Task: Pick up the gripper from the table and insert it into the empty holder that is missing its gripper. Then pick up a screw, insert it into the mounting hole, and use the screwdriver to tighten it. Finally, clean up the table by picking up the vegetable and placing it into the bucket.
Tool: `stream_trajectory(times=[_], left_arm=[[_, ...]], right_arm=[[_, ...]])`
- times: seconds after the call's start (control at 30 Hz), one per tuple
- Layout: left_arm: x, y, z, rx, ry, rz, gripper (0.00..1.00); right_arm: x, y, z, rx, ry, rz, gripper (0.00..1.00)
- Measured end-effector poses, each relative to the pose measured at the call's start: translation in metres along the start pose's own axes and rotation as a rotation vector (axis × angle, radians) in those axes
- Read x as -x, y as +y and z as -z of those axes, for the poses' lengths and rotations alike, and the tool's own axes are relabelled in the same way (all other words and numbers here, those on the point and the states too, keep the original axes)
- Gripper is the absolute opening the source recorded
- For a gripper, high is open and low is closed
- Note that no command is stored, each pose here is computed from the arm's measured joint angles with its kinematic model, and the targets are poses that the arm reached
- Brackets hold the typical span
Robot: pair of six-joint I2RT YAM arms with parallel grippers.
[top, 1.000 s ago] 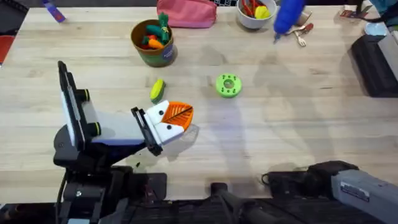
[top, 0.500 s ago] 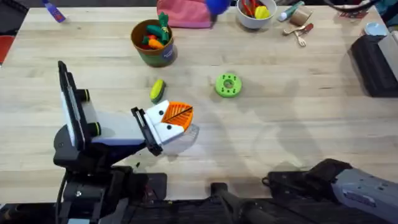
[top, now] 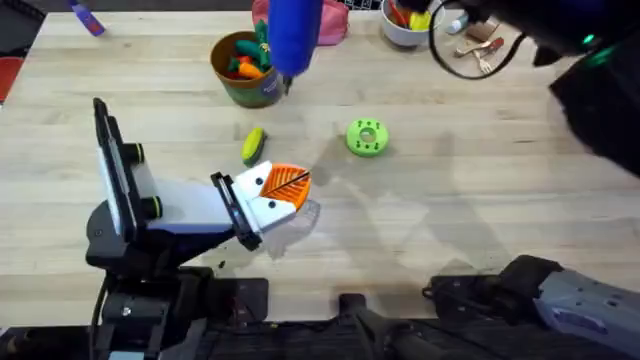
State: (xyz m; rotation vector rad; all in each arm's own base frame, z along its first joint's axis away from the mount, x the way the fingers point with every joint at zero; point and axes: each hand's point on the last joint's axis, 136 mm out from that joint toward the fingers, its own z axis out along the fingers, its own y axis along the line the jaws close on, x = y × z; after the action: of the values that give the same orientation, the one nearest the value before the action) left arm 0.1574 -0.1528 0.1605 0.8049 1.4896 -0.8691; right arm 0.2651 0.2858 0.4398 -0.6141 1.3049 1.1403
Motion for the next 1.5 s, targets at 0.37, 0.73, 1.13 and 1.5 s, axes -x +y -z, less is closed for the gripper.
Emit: stream_trajectory(times=[0.37, 0.73, 1.13, 1.5], left_arm=[[0.0, 0.0, 0.0, 0.0, 0.0, 0.0, 0.015], [0.0, 0.0, 0.0, 0.0, 0.0, 0.0, 0.015], [0.0, 0.0, 0.0, 0.0, 0.0, 0.0, 0.015], [0.0, 0.0, 0.0, 0.0, 0.0, 0.0, 0.015]], right_arm=[[-0.039, 0.023, -0.011, 0.253, 0.073, 0.085, 0.024], [-0.066, 0.044, -0.014, 0.479, 0.1, 0.182, 0.024], [-0.091, 0.066, -0.02, 0.606, 0.111, 0.205, 0.024], [-0.097, 0.082, -0.007, 0.659, 0.035, 0.223, 0.024]])
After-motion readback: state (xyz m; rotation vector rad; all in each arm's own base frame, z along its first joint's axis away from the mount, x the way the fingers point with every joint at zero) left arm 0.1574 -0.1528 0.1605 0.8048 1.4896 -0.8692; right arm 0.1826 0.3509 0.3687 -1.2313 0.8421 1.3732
